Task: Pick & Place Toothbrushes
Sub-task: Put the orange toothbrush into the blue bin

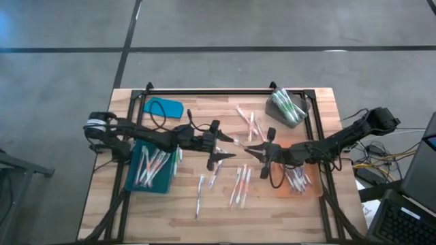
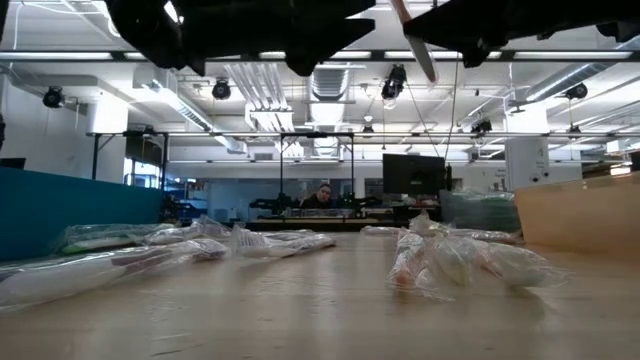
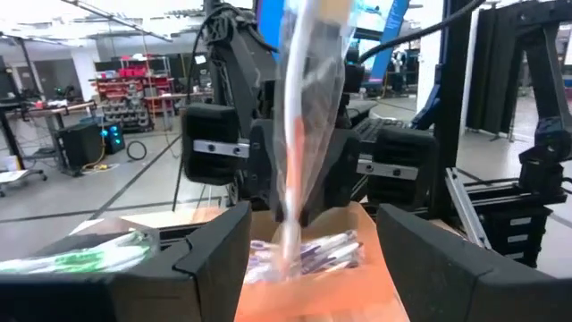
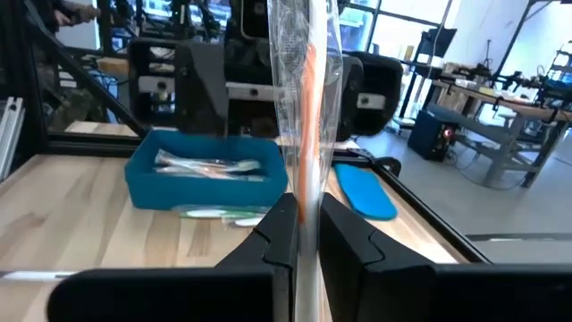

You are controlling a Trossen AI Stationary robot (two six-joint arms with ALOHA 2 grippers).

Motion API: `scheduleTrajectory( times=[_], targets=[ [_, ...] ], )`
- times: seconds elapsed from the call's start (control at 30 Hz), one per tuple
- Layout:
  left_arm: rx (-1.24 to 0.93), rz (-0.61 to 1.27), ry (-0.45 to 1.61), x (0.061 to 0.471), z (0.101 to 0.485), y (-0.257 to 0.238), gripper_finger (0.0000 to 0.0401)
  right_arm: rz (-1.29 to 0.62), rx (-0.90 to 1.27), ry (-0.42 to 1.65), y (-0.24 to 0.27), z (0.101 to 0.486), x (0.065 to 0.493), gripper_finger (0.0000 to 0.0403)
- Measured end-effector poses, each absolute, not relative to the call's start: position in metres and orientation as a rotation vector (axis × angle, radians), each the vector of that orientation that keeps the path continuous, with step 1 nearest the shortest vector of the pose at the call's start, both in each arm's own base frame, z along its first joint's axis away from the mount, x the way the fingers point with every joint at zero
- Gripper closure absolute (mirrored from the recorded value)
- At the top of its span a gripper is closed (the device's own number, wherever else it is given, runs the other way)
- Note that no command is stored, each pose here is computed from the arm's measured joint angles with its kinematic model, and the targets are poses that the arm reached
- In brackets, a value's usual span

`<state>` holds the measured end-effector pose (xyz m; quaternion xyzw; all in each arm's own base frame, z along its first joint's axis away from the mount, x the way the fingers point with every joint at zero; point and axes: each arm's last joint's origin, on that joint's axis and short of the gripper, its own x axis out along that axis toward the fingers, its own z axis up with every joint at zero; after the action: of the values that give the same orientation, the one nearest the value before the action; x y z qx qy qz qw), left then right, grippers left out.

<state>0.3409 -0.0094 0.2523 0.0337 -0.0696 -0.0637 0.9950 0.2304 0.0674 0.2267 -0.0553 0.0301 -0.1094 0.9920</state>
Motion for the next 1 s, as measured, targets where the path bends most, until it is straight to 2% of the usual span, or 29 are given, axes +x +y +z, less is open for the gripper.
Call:
scheduleTrajectory(
  times=[0.5,0.6,0.77,1.0],
  targets=[
    [0.088,-0.156,-0.183,0.373,0.263,-0.012,0.0156,-0.209,-0.121,0.059,0.070,0.229,0.235,0.0380],
    [0.089,-0.159,-0.190,0.376,0.263,-0.013,0.0166,-0.209,-0.118,0.060,0.070,0.229,0.235,0.0380],
    [0.088,-0.163,-0.188,0.376,0.263,-0.013,0.0215,-0.208,-0.117,0.061,0.071,0.229,0.234,0.0380],
    [0.079,-0.179,-0.183,0.376,0.263,-0.013,0.0314,-0.208,-0.115,0.061,0.071,0.229,0.234,0.0380]
  ],
)
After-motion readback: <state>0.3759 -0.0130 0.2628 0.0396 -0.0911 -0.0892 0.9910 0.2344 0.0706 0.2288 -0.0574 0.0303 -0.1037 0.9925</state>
